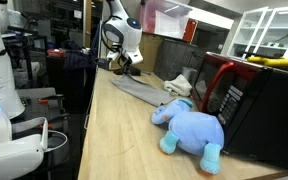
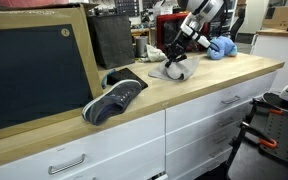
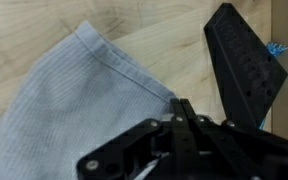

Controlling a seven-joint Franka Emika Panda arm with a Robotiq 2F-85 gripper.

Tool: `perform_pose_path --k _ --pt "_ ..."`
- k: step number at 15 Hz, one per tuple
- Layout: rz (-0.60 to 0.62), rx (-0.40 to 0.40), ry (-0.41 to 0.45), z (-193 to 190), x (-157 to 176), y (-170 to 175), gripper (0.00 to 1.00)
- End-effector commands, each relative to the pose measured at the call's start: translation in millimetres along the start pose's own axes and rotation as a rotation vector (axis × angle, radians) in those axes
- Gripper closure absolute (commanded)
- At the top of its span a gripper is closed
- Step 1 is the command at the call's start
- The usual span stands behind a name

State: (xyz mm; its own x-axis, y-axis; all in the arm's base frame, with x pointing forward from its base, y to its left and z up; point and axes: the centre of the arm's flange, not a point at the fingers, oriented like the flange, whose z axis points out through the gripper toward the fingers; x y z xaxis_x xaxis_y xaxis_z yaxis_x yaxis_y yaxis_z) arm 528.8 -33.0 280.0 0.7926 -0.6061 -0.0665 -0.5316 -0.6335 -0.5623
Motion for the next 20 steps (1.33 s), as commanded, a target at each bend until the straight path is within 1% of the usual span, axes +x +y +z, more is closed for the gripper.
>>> perform_pose_path --k 1,6,11,13,15,16,17,18,20 --pt "-0.015 0.057 -0.004 -2 -16 -32 0.99" --pt "-0.048 0.079 -0.016 6 -32 -70 0.99" --pt "-0.004 0.091 -0.001 12 -27 -99 0.99" --pt "0.046 0.093 0.023 12 -19 -106 0.71" --pt "0.093 0.103 0.047 10 -11 -108 0.58" --pt "0.113 0.109 0.056 7 -5 -109 0.49" --pt "0.137 0.118 0.069 4 2 -110 0.43" --pt "0.159 0.122 0.082 1 9 -111 0.34" --pt "0.210 0.123 0.112 -5 29 -110 0.21"
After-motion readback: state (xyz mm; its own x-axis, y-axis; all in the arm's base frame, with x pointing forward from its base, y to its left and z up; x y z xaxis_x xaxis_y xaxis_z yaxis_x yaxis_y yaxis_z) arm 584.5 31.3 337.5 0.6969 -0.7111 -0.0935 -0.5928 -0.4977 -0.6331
